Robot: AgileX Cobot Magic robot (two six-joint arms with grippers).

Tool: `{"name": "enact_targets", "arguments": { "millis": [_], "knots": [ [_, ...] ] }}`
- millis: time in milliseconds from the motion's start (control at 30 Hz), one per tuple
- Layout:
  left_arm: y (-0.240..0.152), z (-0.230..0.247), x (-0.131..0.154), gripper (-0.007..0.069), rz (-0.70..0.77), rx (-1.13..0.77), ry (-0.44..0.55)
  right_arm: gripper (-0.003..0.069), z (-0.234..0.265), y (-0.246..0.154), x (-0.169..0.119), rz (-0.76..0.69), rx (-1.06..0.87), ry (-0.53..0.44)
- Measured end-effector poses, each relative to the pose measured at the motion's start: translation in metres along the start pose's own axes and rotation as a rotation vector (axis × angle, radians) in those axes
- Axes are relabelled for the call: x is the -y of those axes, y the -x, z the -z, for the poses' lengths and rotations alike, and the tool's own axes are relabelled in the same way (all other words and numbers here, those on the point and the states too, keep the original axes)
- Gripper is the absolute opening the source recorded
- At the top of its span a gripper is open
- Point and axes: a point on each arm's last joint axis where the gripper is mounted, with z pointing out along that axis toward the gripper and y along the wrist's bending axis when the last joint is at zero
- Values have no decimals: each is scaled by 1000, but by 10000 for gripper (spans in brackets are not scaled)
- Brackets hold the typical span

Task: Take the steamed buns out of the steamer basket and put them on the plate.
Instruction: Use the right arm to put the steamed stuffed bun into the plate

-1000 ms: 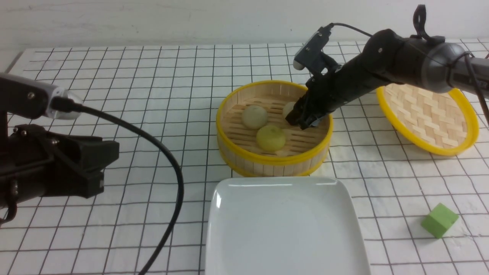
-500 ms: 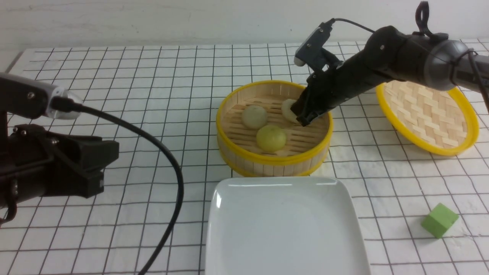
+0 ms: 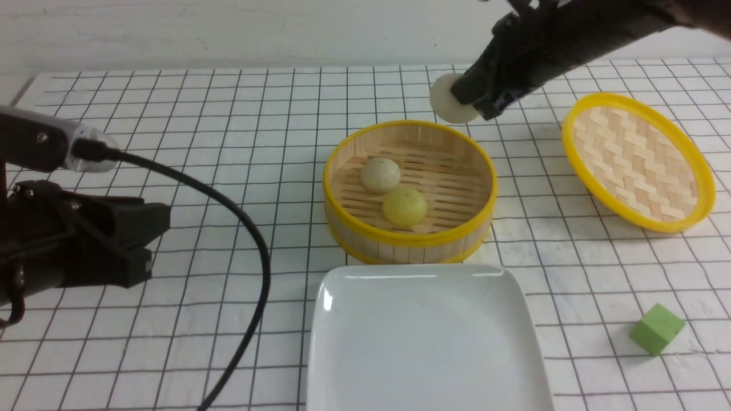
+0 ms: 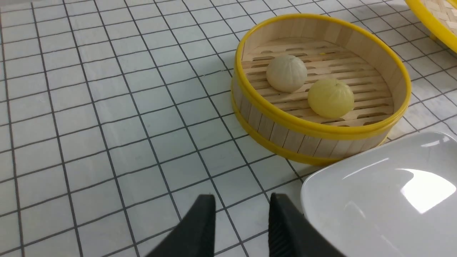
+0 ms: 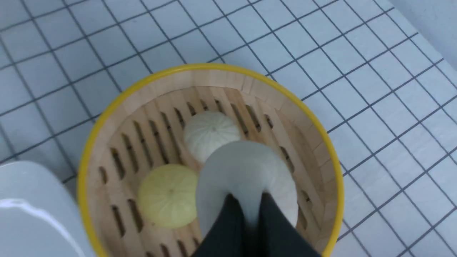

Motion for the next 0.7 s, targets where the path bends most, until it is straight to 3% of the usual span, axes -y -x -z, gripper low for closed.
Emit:
{"name": "enact_targets", "arguments": {
  "millis": [233,367,500,700],
  "knots": [
    [0,0,0,244,0,1,3,21,59,4,-34,-76,-130,165],
    [0,0,0,244,4,3,2,21,66,1,-40,-146,-182,208],
    [1,0,0,244,11,7,1,22,51,-16,-44,-224,-243,250],
    [0,0,1,244,13,5,-6,23,-17,-81,-52,-315,-450,392]
  ]
}}
